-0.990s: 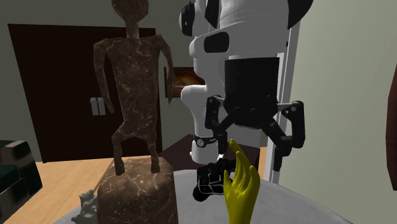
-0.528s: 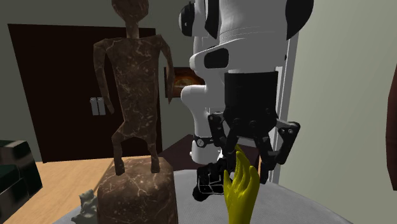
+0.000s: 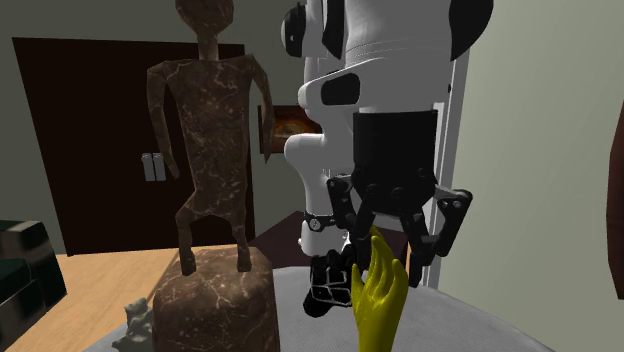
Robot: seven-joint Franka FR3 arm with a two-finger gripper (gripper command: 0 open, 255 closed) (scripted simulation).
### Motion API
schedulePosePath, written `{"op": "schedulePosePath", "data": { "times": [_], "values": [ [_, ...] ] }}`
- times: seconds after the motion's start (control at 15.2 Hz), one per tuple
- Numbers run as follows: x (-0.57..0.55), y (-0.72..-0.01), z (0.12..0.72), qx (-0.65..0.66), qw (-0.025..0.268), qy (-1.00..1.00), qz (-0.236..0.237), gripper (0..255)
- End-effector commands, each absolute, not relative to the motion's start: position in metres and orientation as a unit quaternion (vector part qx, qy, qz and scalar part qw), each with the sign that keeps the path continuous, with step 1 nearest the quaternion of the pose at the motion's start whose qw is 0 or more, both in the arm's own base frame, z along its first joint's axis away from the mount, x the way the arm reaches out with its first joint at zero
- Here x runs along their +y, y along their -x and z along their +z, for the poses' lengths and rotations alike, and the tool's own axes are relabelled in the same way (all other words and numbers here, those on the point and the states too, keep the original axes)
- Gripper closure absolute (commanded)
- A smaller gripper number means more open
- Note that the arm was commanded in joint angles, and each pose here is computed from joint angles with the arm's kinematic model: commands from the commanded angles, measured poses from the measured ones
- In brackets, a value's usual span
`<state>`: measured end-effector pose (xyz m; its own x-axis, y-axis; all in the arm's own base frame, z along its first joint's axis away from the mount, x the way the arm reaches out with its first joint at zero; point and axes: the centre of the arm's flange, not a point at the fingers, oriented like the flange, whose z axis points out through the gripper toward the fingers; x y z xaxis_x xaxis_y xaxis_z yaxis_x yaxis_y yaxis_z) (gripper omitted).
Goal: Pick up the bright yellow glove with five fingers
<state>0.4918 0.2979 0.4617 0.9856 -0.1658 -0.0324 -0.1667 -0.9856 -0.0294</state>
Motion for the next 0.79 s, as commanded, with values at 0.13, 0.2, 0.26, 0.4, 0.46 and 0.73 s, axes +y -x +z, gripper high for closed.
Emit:
{"op": "schedulePosePath", "data": {
  "times": [0.13, 0.2, 0.26, 0.4, 0.46, 0.73],
  "values": [
    [0.298, -0.492, 0.48, 0.083, 0.016, 0.996, 0.015, 255],
    [0.298, -0.492, 0.486, 0.083, 0.016, 0.996, 0.015, 255],
    [0.298, -0.492, 0.491, 0.083, 0.016, 0.996, 0.015, 255],
    [0.298, -0.492, 0.501, 0.083, 0.016, 0.996, 0.015, 255],
    [0.298, -0.492, 0.507, 0.083, 0.016, 0.996, 0.015, 255],
    [0.298, -0.492, 0.528, 0.083, 0.016, 0.996, 0.015, 255]
  ]
}}
